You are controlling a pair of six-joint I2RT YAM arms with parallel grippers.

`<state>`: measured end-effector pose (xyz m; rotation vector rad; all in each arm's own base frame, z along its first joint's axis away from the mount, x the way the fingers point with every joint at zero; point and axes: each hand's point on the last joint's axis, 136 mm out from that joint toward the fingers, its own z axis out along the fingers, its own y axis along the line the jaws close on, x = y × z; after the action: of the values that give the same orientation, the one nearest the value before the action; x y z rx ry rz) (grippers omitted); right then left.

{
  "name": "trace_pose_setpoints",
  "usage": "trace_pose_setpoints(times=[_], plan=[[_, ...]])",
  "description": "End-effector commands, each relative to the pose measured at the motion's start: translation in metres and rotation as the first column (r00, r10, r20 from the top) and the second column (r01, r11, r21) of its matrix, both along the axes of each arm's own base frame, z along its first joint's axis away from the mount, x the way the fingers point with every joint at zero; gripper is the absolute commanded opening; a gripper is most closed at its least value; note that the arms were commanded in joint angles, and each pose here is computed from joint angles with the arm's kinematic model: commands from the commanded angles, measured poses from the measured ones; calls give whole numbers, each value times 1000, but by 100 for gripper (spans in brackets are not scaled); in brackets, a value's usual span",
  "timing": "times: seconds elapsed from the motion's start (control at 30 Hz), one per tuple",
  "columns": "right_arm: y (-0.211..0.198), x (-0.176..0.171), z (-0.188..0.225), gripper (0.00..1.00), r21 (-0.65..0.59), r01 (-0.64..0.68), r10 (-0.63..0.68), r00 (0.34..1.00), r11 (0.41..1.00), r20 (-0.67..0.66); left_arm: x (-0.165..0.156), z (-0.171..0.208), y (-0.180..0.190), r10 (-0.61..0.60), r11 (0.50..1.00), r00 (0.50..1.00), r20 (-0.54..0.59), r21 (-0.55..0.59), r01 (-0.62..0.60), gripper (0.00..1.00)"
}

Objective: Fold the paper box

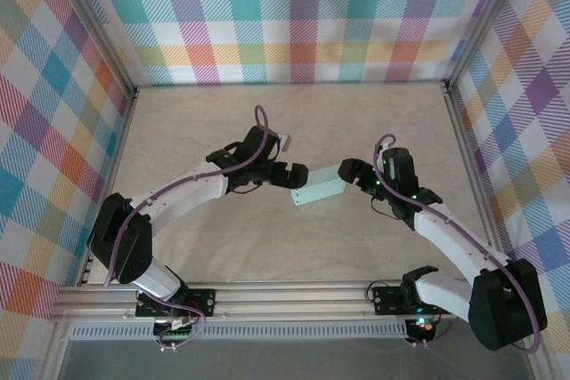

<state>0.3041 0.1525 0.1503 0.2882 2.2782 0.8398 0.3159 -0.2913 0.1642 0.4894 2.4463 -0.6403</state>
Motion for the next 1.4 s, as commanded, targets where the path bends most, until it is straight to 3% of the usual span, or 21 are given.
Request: trace_pose_setpoints(times=[0.0, 0.2, 0.33, 0.43, 0.5, 0.67, 0.83, 1.03, 1.1, 1.17, 1.37], plan=[[-7, -8, 1, 80, -63, -15, 17, 999, 998, 28, -6, 17, -12, -322, 946, 934, 154, 80, 313, 100], [-10, -15, -1, 80, -85, -33, 37, 998, 996, 48, -14, -13, -15, -643, 758, 747, 169, 283, 588, 99], [-11, -17, -8, 80, -92, -31, 35, 999, 995, 38, -1, -38, -9, -694, 688, 712, 107, 393, 610, 98], [-12, -17, -11, 80, -97, -32, 35, 999, 995, 32, 0, -46, -15, -716, 666, 694, 81, 377, 644, 87], [-12, -16, -12, 80, -101, -31, 34, 999, 994, 29, 0, -49, -19, -722, 661, 689, 62, 354, 661, 81], [-12, -14, -16, 80, -107, -32, 34, 999, 994, 21, -7, -59, -21, -737, 643, 676, 5, 317, 698, 56], [-12, -13, -18, 80, -104, -32, 34, 999, 994, 16, -9, -54, -20, -739, 642, 673, 13, 316, 698, 45], [-12, -13, -18, 79, -104, -29, 30, 999, 994, 13, -4, -47, -14, -721, 659, 691, 48, 357, 662, 42], [-13, -13, -18, 79, -103, -26, 27, 1000, 994, 13, 1, -47, -9, -704, 667, 707, 59, 395, 632, 35], [-12, -12, -18, 79, -102, -25, 26, 1000, 994, 13, 5, -44, -6, -693, 675, 715, 86, 424, 604, 34], [-11, -10, -22, 79, -101, -26, 27, 1000, 995, 3, 37, -26, 9, -626, 708, 731, 272, 592, 385, 37]])
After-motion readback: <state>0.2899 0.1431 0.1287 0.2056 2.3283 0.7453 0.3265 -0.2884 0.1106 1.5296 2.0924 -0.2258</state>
